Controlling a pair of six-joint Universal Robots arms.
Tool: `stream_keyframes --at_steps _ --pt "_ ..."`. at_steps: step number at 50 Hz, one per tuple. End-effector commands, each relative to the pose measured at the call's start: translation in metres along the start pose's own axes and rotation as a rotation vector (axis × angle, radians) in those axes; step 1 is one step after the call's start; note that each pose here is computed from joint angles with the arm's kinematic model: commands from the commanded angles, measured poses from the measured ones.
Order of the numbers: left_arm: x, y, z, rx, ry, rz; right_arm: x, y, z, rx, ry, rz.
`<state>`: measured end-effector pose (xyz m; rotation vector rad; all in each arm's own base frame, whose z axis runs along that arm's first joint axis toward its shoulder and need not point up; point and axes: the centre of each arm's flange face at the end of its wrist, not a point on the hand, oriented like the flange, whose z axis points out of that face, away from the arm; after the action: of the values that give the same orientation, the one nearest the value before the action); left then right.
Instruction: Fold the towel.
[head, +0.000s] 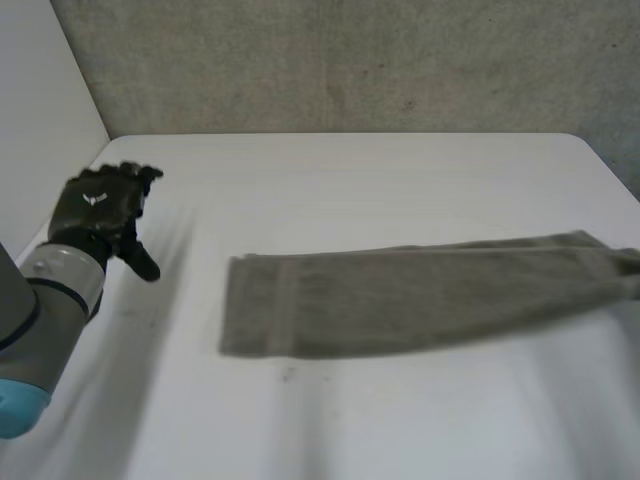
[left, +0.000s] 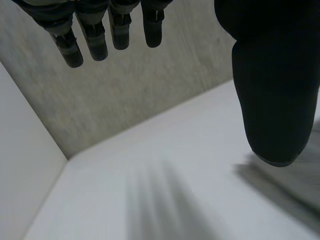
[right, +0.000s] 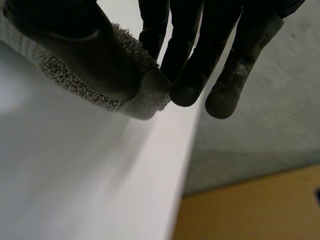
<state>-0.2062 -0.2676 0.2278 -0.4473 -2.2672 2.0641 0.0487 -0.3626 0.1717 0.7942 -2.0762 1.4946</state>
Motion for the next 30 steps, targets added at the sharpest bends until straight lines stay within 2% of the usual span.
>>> stream_keyframes --at_steps 1,3,4,5,7,8,10,11,13,14,15,16,18,19,21,24,26,30 --pt "-0.001 -0.041 -0.001 0.131 0.004 -0.010 0.032 -0.010 0.004 -0.021 0.038 -0.112" --pt "0.000 -0.048 -0.001 0.149 0.009 -0.012 0.027 -0.024 0.001 0.009 0.025 -0.113" --pt "0.003 -0.055 -0.002 0.167 0.019 -0.012 0.018 -0.045 -0.004 0.063 0.006 -0.116" --pt "0.003 -0.055 -0.002 0.168 0.019 -0.012 0.018 -0.045 -0.004 0.064 0.006 -0.116" --pt "0.007 -0.064 -0.003 0.187 0.031 -0.013 -0.006 -0.094 -0.021 0.205 -0.034 -0.112" --pt "0.011 -0.072 -0.004 0.204 0.044 -0.016 -0.006 -0.095 -0.022 0.206 -0.035 -0.112" --pt "0.015 -0.078 -0.005 0.212 0.056 -0.021 -0.042 -0.134 -0.043 0.319 -0.099 -0.126" --pt "0.017 -0.083 -0.004 0.217 0.064 -0.032 -0.042 -0.134 -0.043 0.320 -0.099 -0.126" --pt "0.019 -0.089 -0.004 0.225 0.071 -0.046 -0.092 -0.169 -0.075 0.438 -0.193 -0.165" --pt "0.020 -0.093 -0.004 0.227 0.077 -0.065 -0.092 -0.170 -0.075 0.438 -0.193 -0.166" --pt "0.020 -0.093 -0.004 0.227 0.077 -0.065 -0.123 -0.182 -0.093 0.495 -0.257 -0.192" --pt "0.021 -0.096 -0.002 0.223 0.083 -0.087 -0.123 -0.183 -0.093 0.496 -0.258 -0.192" --pt "0.022 -0.098 -0.001 0.216 0.091 -0.113 -0.181 -0.196 -0.128 0.591 -0.388 -0.240" --pt "0.024 -0.100 -0.001 0.211 0.102 -0.136 -0.182 -0.196 -0.128 0.592 -0.389 -0.240" --pt "0.026 -0.101 -0.001 0.205 0.109 -0.156 -0.227 -0.195 -0.156 0.647 -0.500 -0.282" --pt "0.027 -0.102 0.001 0.185 0.116 -0.177 -0.247 -0.191 -0.166 0.660 -0.550 -0.306" --pt "0.028 -0.101 0.002 0.176 0.119 -0.180 -0.279 -0.182 -0.185 0.680 -0.633 -0.343" --pt "0.030 -0.100 0.002 0.169 0.125 -0.179 -0.302 -0.174 -0.204 0.699 -0.701 -0.374"
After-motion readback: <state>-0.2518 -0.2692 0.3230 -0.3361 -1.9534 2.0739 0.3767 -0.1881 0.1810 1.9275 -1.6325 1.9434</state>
